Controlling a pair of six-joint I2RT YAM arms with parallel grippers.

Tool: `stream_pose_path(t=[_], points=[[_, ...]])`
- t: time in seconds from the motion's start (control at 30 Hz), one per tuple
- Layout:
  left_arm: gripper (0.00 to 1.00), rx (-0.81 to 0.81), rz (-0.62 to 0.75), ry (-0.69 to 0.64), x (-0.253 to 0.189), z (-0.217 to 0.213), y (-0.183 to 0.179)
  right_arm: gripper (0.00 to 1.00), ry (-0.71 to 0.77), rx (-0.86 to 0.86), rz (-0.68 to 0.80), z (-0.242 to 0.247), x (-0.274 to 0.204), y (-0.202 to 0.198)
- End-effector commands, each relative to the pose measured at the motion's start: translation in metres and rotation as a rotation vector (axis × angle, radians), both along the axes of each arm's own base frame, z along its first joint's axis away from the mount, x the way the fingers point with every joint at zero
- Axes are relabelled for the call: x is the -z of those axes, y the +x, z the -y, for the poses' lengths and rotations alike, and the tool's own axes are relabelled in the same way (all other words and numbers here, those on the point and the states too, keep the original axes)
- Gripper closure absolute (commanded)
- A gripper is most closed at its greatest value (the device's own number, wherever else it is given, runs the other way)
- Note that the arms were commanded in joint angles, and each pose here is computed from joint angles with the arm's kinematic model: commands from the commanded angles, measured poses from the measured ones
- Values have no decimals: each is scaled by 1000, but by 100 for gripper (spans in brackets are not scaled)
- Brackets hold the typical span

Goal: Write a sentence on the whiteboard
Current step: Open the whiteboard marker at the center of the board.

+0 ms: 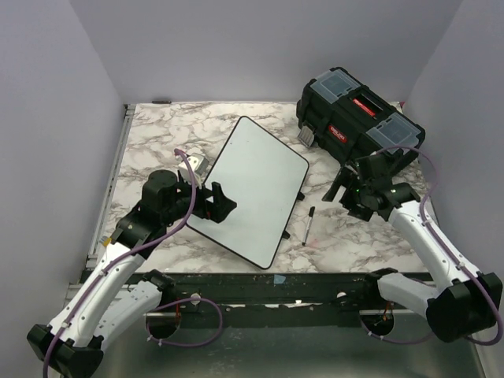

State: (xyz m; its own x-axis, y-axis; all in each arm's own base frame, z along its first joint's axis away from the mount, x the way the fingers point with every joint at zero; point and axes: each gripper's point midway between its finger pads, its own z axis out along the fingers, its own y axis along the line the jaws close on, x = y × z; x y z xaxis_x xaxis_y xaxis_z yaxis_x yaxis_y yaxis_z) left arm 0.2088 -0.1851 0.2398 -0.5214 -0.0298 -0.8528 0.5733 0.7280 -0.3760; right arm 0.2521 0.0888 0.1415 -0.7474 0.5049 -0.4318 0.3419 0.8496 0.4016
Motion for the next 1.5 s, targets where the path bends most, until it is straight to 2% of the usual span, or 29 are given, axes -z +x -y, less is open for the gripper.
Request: stream_pose_path(t=[0.0, 0.27, 0.47, 0.7, 1.1, 1.2, 1.37, 1.47], points=[[7, -18, 59, 22, -7, -5, 4, 0, -102, -16, -95, -16, 27, -19], [10, -27, 82, 29, -8, -9, 1, 17, -148, -68, -133, -53, 59, -23], [14, -29, 94, 35, -9, -10, 1, 22, -200, -92, -180, -69, 86, -31], [17, -34, 97, 41, -9, -12, 2, 40, -231, -107, -203, -72, 107, -32], [18, -44, 104, 49, -9, -13, 4, 60, -283, -164, -255, -81, 132, -32], [19, -42, 105, 51, -8, -13, 4, 69, -294, -173, -263, -80, 136, -32], [20, -40, 107, 53, -8, -13, 4, 99, -317, -200, -271, -78, 136, -34], [20, -33, 104, 51, -7, -12, 3, 99, -344, -206, -252, -73, 127, -31]])
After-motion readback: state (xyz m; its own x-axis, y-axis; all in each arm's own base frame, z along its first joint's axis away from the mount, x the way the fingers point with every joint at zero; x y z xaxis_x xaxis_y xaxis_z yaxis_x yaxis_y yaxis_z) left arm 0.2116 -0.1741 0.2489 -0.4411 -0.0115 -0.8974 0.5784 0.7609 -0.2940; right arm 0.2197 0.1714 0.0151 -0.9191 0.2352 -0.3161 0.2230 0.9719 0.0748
